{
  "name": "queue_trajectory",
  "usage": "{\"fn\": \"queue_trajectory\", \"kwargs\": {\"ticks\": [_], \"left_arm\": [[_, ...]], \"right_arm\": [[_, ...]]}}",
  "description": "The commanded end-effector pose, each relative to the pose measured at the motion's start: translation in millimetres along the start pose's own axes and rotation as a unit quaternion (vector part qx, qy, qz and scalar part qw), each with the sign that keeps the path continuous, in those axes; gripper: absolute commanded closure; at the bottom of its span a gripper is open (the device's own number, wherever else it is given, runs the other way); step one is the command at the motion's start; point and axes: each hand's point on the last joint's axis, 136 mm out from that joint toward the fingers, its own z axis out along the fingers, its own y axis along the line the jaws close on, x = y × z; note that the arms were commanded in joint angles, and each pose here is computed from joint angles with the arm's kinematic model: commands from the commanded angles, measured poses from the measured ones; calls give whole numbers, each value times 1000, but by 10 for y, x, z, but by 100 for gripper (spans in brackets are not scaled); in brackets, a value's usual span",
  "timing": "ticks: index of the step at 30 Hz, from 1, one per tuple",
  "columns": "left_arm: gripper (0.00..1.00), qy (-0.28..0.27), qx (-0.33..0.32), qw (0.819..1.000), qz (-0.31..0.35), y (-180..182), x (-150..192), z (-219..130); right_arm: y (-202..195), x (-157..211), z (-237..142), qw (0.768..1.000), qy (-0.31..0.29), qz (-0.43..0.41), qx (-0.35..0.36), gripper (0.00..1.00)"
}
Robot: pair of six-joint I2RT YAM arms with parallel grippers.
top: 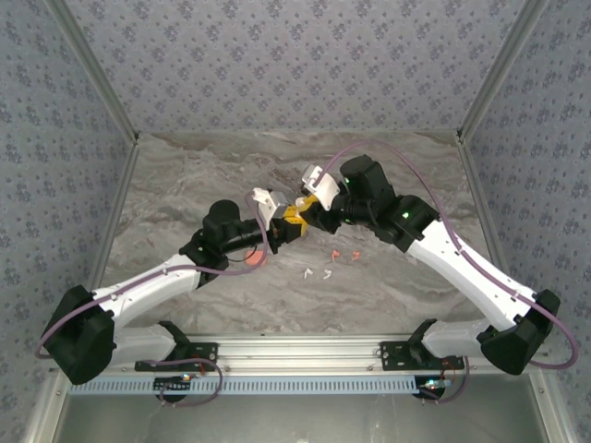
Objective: Insert the wireless bluetooth earbuds into the charging case
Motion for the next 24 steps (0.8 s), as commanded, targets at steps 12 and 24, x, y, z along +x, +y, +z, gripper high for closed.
{"fn": "queue_trajectory", "kwargs": {"ticks": [12, 24], "left_arm": [[97, -97, 36, 995, 12, -188, -488, -76], [98, -97, 57, 993, 18, -260, -534, -64]], "right_arm": [[-239, -389, -707, 975, -134, 152, -93, 17], [-23, -204, -410, 944, -86, 234, -216, 0]]}}
